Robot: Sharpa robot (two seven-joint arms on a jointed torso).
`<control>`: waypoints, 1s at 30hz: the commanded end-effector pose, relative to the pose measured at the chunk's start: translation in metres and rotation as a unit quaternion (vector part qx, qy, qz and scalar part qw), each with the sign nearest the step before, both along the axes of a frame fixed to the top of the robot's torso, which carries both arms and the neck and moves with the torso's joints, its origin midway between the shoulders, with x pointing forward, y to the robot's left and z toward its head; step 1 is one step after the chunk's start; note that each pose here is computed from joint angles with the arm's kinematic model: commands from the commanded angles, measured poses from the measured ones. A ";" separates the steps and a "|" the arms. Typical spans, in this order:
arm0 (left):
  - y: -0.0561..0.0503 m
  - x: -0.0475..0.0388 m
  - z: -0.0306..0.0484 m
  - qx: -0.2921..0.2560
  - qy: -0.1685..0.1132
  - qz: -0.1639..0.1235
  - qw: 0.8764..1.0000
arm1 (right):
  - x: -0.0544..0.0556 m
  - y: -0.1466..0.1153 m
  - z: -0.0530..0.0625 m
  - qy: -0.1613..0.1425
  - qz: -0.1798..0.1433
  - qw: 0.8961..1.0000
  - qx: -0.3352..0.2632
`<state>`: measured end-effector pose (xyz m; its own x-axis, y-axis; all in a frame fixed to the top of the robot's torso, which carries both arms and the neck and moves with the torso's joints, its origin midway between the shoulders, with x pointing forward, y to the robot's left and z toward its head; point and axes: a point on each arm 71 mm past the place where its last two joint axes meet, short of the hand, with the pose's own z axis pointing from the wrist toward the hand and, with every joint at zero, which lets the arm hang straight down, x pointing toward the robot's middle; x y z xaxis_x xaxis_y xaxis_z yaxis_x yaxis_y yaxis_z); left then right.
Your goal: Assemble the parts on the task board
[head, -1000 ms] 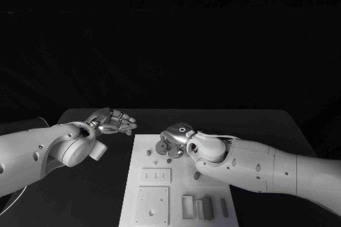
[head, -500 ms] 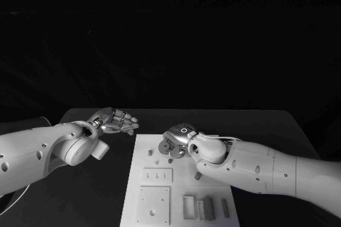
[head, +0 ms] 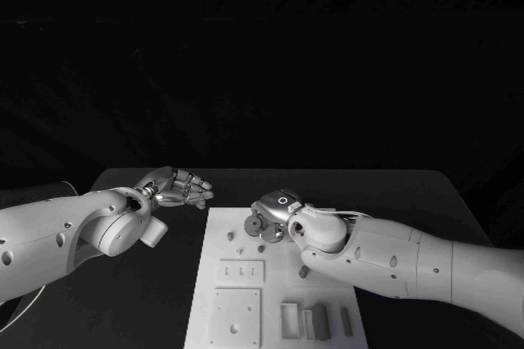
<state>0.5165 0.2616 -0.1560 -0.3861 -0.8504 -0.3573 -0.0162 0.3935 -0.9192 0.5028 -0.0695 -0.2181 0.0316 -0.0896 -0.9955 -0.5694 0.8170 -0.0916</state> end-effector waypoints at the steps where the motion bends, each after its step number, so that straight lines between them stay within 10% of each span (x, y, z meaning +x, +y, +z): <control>1: -0.003 0.0000 0.0013 -0.002 -0.001 -0.010 1.000 | -0.001 0.003 -0.001 -0.004 0.004 1.000 -0.005; 30: -0.003 -0.0004 0.0014 -0.001 -0.001 -0.009 1.000 | 0.001 -0.002 -0.013 0.022 -0.003 0.999 -0.034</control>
<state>0.5164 0.2609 -0.1561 -0.3887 -0.8495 -0.3567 -0.0168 0.3937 -0.9191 0.5043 -0.0671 -0.2221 0.0244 -0.1087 -0.9938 -0.5765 0.8106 -0.1028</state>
